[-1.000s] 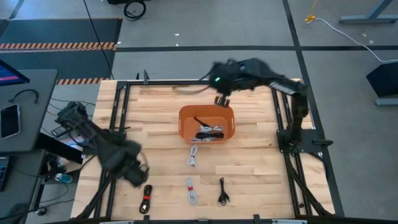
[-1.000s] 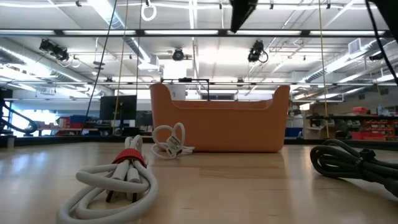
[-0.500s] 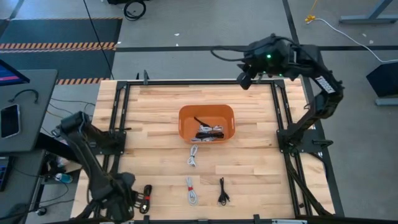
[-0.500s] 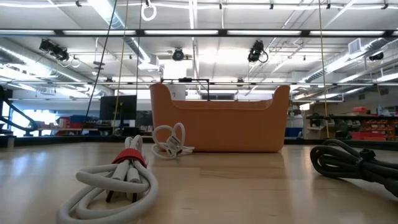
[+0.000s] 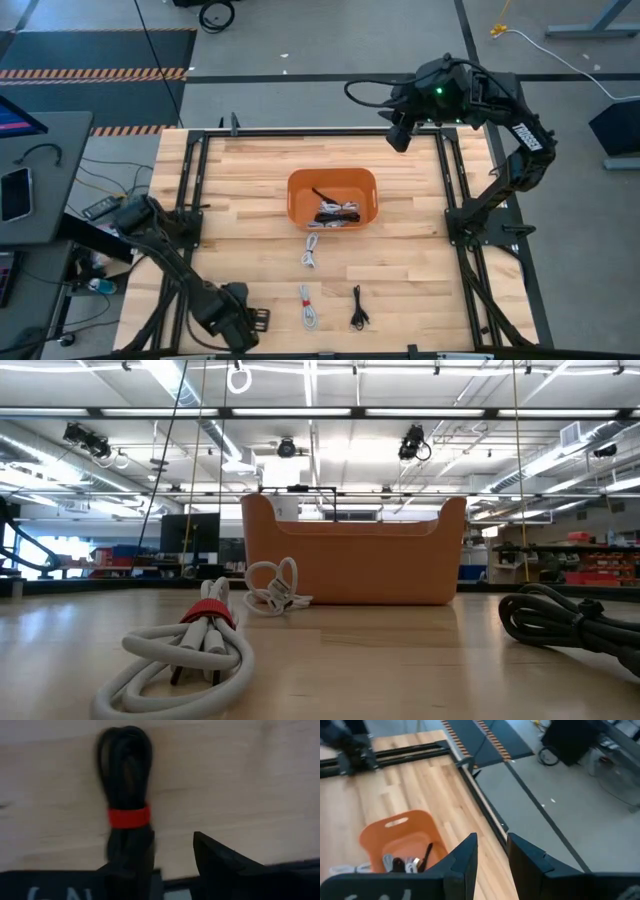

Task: Pick and place USB-C Cables
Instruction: Put the black USB cable into the orange bin

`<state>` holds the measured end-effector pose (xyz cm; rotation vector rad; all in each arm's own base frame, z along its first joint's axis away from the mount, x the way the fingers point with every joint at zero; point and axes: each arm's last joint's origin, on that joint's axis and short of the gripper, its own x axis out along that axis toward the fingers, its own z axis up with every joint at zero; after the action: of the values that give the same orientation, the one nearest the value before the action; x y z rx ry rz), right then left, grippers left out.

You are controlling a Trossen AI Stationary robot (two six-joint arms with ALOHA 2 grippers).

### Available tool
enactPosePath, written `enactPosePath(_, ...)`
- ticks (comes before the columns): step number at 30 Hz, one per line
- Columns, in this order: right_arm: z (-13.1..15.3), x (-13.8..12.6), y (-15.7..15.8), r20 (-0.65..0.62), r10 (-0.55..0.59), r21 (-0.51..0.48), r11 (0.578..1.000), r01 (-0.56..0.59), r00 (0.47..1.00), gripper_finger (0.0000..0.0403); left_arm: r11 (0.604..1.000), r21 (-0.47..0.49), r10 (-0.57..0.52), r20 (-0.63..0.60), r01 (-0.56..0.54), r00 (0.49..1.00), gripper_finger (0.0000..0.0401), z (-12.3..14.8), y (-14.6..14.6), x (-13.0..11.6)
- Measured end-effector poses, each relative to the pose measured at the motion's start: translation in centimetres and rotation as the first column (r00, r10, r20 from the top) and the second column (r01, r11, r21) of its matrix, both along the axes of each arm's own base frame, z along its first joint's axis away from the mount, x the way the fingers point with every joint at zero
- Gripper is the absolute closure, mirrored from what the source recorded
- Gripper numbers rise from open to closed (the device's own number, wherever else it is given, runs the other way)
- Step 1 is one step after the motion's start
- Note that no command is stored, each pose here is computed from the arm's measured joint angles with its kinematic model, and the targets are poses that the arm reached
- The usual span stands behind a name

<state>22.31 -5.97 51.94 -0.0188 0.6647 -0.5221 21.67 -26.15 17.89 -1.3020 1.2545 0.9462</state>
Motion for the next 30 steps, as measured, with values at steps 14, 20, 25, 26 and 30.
enactPosePath(14,0.0,0.1,0.2,-0.054,0.152,-0.044,0.987,-0.154,0.987,0.0291,0.983,-0.178,0.032,-0.029,-0.037,0.999,0.0161,-1.6,0.3,3.4)
enactPosePath(20,0.0,0.1,0.2,-0.080,0.178,-0.076,0.980,-0.184,0.981,0.0291,0.981,-0.179,0.072,-0.029,-0.076,0.997,0.0150,-1.3,1.4,4.3)
enactPosePath(25,0.0,0.1,0.0,-0.100,0.191,-0.099,0.975,-0.200,0.977,0.0291,0.981,-0.164,0.099,-0.016,-0.100,0.995,0.0160,0.6,2.4,3.9)
enactPosePath(26,0.0,0.1,0.0,-0.105,0.195,-0.105,0.973,-0.206,0.975,0.0291,0.982,-0.159,0.103,-0.019,-0.104,0.995,0.0163,1.0,2.6,3.7)
enactPosePath(30,0.0,0.0,-0.2,-0.112,0.197,-0.111,0.972,-0.209,0.974,0.0291,0.987,-0.114,0.104,-0.068,-0.111,0.992,0.0172,2.3,3.3,2.3)
